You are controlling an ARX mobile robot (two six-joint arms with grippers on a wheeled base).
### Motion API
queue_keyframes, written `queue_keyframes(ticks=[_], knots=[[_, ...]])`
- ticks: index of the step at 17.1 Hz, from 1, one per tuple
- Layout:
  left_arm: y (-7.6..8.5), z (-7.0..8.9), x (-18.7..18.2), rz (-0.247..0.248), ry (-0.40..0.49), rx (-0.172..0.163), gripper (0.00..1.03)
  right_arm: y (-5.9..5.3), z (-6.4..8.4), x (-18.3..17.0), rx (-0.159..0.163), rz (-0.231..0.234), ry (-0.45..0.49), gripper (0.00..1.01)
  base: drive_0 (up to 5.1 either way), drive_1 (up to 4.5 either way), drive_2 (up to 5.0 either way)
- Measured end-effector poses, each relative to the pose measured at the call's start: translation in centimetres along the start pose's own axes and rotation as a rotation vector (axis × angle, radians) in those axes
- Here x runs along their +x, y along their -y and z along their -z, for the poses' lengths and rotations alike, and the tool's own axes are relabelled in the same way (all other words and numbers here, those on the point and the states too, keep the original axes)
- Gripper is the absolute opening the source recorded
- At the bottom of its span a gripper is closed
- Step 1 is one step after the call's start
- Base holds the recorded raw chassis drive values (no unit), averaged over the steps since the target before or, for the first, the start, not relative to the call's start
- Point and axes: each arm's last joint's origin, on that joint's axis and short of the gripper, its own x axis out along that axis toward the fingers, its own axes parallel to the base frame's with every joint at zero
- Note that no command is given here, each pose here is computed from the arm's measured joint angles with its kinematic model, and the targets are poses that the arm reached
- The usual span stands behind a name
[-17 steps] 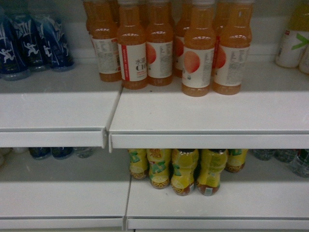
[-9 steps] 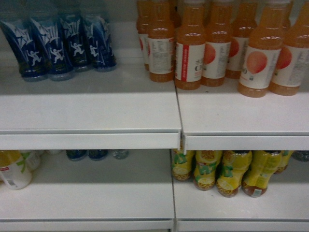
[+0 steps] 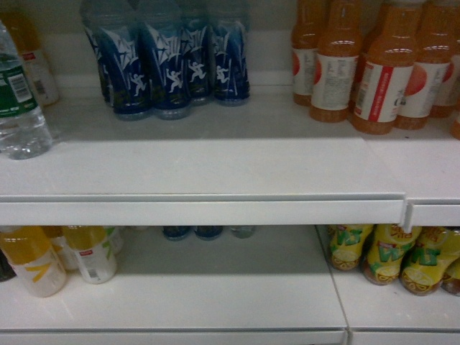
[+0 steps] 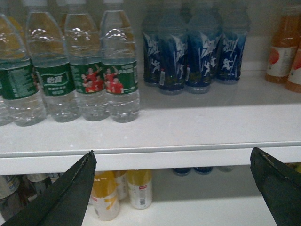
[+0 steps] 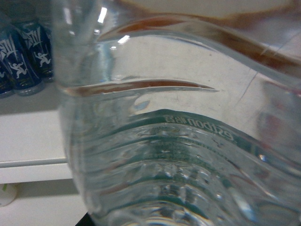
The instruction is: Move water from second to third shelf
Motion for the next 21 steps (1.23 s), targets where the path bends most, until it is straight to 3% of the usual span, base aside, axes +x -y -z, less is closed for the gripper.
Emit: queue_keyframes(ticks=[21], knots=[[0.0,-0.02,0.0,0.0,0.002,0.0,0.98,-0.01,0.0,0.0,0.0,-0.002,0.001,0.41,-5.0,2.41,2.4]])
